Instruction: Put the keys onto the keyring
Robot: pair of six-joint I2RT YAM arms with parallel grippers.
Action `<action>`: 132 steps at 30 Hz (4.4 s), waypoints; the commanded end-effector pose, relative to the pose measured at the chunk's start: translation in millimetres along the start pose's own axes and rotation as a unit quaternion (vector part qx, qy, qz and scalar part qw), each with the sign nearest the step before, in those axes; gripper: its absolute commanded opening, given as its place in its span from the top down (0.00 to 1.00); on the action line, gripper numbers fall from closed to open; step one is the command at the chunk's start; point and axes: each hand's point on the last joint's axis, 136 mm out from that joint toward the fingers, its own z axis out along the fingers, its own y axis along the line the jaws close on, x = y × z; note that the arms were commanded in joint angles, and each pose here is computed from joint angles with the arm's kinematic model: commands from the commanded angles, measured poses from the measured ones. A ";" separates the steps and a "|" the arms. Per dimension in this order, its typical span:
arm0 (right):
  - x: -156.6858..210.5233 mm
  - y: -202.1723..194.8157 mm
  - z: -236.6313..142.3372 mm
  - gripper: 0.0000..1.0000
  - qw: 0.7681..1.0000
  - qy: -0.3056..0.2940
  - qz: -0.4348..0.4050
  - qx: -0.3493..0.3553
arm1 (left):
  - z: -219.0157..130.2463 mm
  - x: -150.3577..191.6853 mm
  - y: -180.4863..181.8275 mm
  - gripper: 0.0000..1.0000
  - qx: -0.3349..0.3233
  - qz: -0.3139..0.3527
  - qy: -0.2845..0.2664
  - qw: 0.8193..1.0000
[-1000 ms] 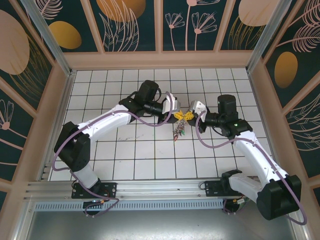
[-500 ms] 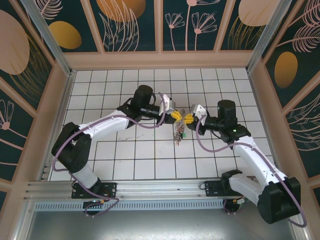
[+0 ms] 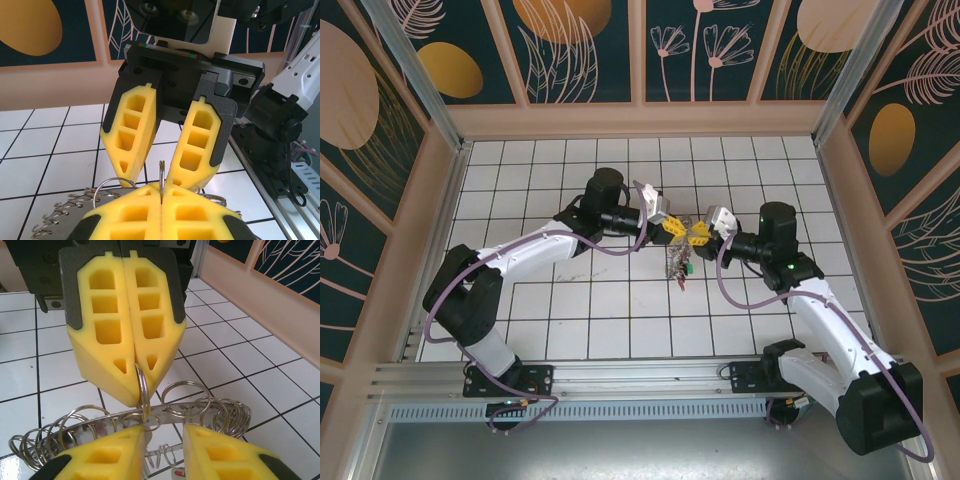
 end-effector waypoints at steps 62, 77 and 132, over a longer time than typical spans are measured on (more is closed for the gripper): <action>33.5 -91.9 -49.3 0.64 0.936 0.026 0.135 0.323 | -33.9 99.8 57.3 1.00 -0.141 0.048 0.332 0.932; 75.5 -127.4 -70.5 0.64 0.867 0.044 0.328 0.373 | 45.0 142.8 43.9 1.00 -0.046 0.035 0.361 0.931; 160.5 -179.2 -123.5 0.37 0.797 -0.045 0.229 0.557 | -359.8 115.5 65.6 0.01 -0.772 -0.128 -0.062 0.619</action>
